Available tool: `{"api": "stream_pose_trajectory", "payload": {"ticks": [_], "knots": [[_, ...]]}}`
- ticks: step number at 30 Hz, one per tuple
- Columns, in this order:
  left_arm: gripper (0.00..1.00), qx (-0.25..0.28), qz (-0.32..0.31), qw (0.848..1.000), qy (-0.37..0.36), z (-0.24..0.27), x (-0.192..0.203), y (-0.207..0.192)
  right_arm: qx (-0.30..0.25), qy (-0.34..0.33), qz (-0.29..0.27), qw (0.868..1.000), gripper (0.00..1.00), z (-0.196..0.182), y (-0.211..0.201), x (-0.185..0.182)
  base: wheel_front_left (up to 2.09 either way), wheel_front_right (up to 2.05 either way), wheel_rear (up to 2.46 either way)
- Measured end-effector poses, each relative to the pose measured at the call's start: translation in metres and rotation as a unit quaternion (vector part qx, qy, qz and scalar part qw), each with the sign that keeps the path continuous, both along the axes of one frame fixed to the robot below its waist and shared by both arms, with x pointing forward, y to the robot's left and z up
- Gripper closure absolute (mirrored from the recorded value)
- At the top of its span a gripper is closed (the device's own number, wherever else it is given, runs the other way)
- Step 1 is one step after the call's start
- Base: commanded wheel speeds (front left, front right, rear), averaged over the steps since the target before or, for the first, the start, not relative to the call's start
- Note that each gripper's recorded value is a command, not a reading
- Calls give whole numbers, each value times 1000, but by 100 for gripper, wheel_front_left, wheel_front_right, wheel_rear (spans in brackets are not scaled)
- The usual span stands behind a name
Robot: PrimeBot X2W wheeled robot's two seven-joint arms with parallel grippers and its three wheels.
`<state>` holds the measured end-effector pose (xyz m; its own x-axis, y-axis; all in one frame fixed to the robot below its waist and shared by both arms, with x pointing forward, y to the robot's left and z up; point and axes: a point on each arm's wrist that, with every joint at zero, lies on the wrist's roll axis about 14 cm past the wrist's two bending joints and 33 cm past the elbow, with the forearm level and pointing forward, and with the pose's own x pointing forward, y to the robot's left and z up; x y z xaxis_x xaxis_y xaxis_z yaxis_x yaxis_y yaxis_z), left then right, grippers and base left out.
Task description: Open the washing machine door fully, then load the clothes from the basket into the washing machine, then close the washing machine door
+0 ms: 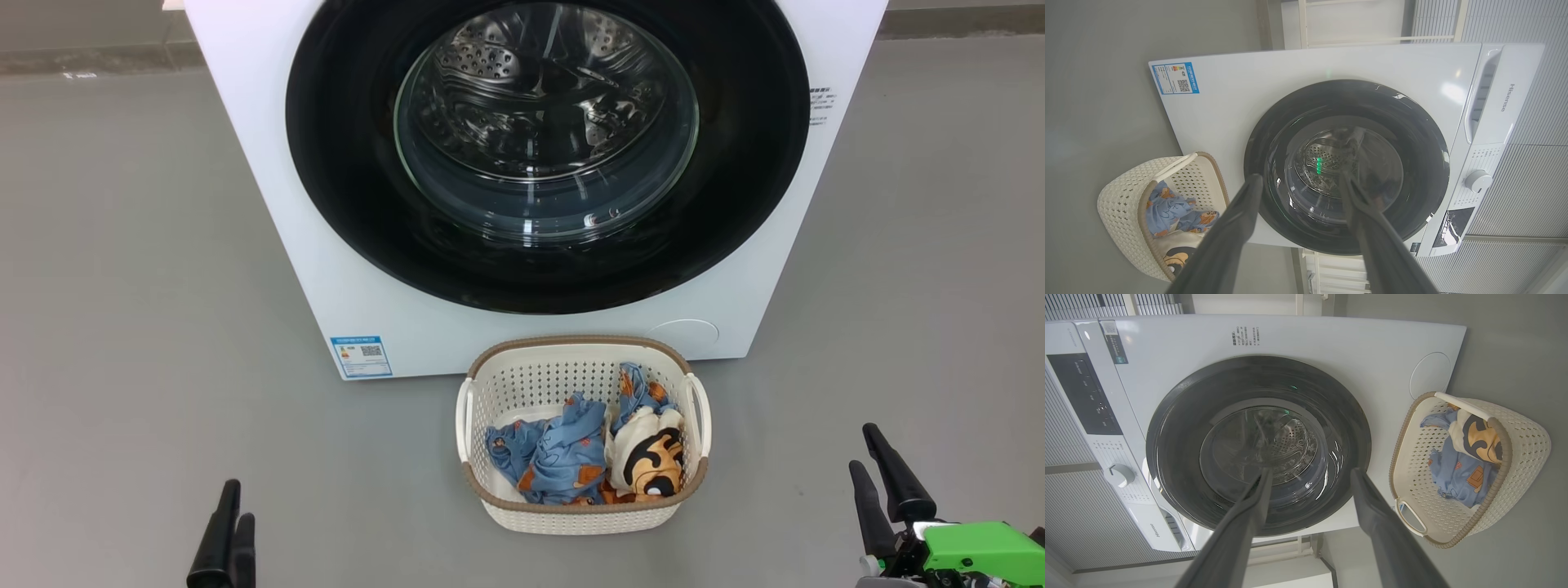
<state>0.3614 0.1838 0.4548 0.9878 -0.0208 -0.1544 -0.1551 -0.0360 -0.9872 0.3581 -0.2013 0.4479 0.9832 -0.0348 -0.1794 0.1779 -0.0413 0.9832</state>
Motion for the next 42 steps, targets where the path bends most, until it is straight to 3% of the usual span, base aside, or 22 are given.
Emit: {"api": "stream_pose_trajectory", "payload": {"ticks": [9, 24, 42], "knots": [[0, 24, 2, 1000, -7, 5, 1, 1, -17, -1, 2, 1000, 0, 2, 3, 1, 0, 0, 0], [0, 123, -5, 992, -17, 12, 2, 5, -124, -1, 29, 992, 0, 5, 6, 4, 0, 0, 0], [0, 238, -19, 971, -24, 16, 1, 2, -264, -23, 59, 962, 0, 20, 11, 12, 0, 0, 0]]}}
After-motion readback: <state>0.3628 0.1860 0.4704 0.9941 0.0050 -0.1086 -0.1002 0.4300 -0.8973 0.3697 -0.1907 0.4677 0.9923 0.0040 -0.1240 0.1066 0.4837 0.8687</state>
